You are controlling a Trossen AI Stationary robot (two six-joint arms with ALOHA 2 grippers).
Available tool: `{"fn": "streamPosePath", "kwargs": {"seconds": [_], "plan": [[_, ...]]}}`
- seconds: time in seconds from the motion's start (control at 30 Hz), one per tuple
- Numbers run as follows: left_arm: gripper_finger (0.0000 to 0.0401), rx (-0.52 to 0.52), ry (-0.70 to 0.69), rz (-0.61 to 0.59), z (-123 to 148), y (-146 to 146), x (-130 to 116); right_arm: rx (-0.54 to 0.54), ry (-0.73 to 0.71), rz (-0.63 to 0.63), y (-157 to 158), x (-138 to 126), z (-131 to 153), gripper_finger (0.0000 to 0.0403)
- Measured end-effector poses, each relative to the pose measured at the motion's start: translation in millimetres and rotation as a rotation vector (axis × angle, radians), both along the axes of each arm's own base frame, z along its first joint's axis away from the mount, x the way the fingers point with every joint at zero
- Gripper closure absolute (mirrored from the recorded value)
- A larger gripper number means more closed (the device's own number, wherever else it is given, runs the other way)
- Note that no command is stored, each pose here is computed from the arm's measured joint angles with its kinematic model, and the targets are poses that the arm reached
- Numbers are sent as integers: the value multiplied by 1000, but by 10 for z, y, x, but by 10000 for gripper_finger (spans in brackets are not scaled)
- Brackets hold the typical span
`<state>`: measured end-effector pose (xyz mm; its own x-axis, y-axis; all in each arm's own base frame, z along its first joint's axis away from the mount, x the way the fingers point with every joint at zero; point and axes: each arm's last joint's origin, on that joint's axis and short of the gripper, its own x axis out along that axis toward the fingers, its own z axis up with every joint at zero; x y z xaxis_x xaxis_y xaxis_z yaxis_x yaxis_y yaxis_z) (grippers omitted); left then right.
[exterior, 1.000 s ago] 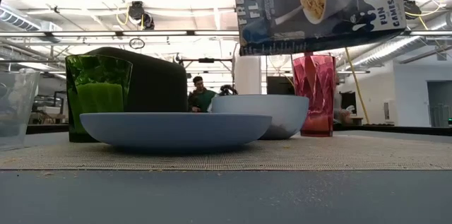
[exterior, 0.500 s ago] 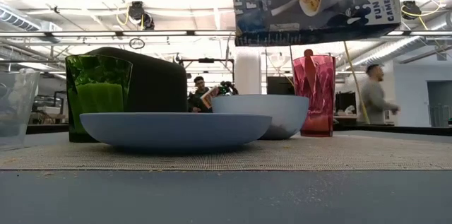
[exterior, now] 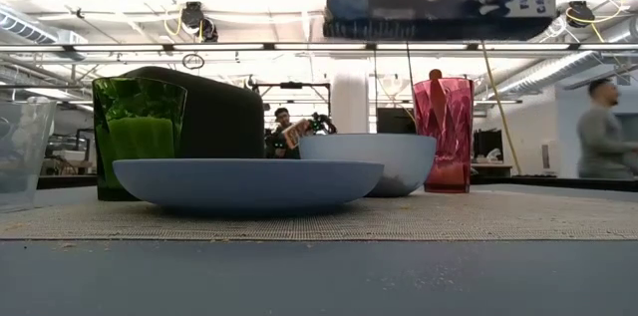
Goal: Arrange a breakfast setting
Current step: Pour the cereal into the light blue bowl
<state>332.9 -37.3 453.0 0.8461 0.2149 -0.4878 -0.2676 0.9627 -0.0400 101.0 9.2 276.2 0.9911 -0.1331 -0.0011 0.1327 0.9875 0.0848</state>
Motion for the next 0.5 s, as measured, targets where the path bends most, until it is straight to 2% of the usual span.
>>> {"fn": "streamPosePath", "kwargs": {"seconds": [0.23, 0.5], "plan": [[247, 0, 0, 1, 0, 4, 1, -1, -112, 54, 29, 74, -139, 149], [247, -20, 3, 13, -44, -5, 55, 20, -298, 48, 34, 108, -372, 149]]}}
